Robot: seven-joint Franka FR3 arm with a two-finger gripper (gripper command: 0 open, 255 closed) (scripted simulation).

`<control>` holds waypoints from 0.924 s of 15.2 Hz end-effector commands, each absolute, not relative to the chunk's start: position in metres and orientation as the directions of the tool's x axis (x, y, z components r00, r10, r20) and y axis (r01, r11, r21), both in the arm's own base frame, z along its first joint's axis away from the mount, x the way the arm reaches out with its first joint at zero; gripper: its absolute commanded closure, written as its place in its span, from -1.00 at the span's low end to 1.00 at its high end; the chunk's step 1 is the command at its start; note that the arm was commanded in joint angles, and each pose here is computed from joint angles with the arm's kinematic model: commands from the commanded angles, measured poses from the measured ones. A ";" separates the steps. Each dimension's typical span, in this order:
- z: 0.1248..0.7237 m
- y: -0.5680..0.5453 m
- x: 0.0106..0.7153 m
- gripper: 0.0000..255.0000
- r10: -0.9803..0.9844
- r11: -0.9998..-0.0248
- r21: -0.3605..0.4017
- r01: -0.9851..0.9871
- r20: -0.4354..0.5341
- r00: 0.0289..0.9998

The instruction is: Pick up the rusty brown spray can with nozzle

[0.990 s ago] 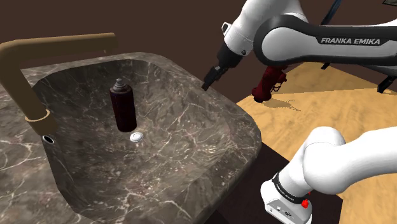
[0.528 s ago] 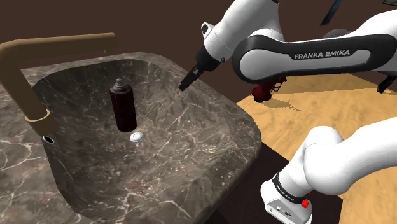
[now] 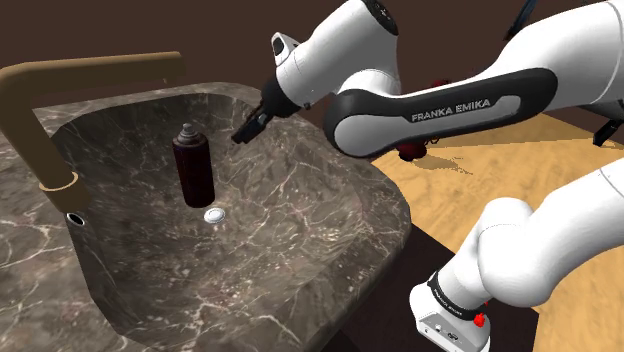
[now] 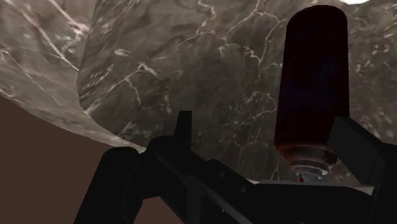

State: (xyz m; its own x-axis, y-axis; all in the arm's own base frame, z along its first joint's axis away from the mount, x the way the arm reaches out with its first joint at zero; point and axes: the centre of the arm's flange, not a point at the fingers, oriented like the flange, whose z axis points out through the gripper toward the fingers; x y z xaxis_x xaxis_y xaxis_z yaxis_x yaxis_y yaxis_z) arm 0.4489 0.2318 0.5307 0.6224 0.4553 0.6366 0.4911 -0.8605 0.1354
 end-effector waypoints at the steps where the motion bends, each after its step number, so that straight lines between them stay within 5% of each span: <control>1: 0.529 0.254 0.451 -1.00 0.480 -0.838 0.161 0.521 0.670 0.566; 7: 0.525 0.313 0.464 -1.00 0.537 -0.770 0.241 0.590 0.744 0.397; 14: 0.488 0.313 0.464 -1.00 0.537 -0.770 0.241 0.590 0.744 0.397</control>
State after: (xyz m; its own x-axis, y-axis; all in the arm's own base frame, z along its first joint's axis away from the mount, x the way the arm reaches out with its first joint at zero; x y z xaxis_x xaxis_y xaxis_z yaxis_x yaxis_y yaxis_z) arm 0.4639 0.3122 0.4934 0.3977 0.5371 0.7439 0.5897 -0.7707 0.2413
